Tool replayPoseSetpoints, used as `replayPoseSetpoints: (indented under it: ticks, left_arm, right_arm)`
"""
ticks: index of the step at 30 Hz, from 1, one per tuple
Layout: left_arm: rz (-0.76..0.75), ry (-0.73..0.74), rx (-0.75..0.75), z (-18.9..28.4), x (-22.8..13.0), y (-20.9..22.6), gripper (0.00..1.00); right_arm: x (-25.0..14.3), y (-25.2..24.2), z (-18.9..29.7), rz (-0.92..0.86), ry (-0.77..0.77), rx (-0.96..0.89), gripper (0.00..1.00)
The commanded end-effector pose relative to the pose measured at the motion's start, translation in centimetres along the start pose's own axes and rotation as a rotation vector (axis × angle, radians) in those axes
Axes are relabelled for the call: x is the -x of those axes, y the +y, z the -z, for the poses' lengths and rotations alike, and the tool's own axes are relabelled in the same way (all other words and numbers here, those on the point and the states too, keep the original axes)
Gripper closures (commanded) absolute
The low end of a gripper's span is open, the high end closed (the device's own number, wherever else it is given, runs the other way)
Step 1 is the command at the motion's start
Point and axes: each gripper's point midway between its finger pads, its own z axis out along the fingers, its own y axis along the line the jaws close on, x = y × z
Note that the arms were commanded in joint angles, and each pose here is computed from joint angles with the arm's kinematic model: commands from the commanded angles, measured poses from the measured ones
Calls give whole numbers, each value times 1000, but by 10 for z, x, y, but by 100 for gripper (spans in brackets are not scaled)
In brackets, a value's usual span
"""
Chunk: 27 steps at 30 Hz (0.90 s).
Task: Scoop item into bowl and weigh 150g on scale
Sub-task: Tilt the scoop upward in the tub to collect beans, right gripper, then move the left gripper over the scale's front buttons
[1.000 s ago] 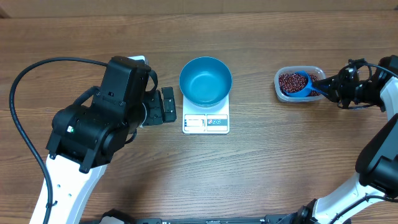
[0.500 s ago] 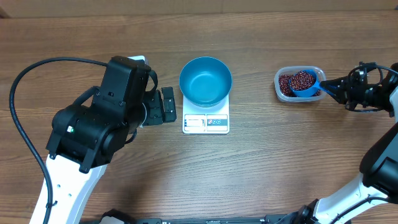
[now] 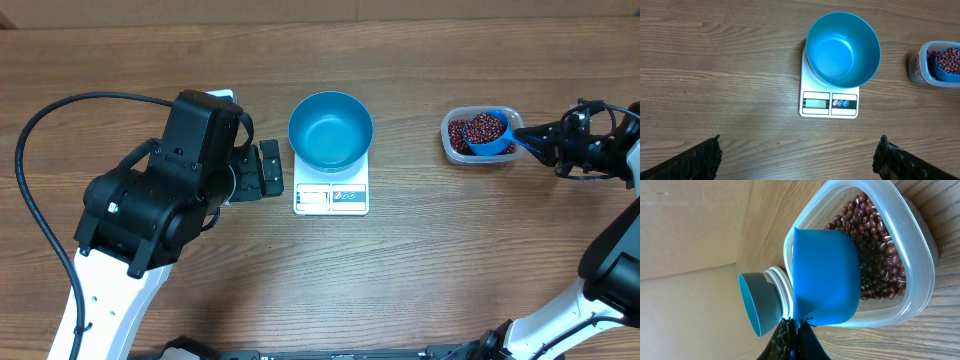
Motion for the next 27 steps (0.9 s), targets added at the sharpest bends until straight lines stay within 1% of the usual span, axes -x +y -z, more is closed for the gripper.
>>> replayPoseSetpoints:
  ticks: [1,8,9,10,11,12,13,14,18,22,24,26,27]
  left_arm:
    - [-17,-13,7,1,5,1,0]
    - [-18,-12,8,1,5,1,0]
    - [-18,-12,8,1,5,1,6]
    - [-29,-13,7,1,5,1,19]
    - [-44,-13,7,1,5,1,28]
    - [-72,-13,8,1,5,1,42]
    - [-93,-12,8,1,5,1,52]
    - [-103,-12,8,1,5,1,57]
    - [-104,-12,8,1,5,1,58]
    - [-105,-12,8,1,5,1,55]
    - [-112,-11,8,1,5,1,55]
    - [-127,-6,4,1,4,0,59]
    - [-128,-3,4,1,3,1,66]
  right_arm:
    - [-3,9,1,-1,5,66,96]
    - [-2,9,1,0,5,68,96]
    - [-2,9,1,0,5,69,96]
    - [-3,10,1,0,5,72,96]
    - [-3,11,1,0,6,76,96]
    - [-3,11,2,0,6,80,96]
    - [-3,12,2,0,6,83,96]
    - [-3,12,2,0,6,83,96]
    - [-3,12,2,0,6,82,96]
    - [-3,12,2,8,7,82,96]
    - [-3,12,2,15,8,82,96]
    - [-4,12,2,12,9,82,96]
    - [-4,12,2,12,9,82,96]
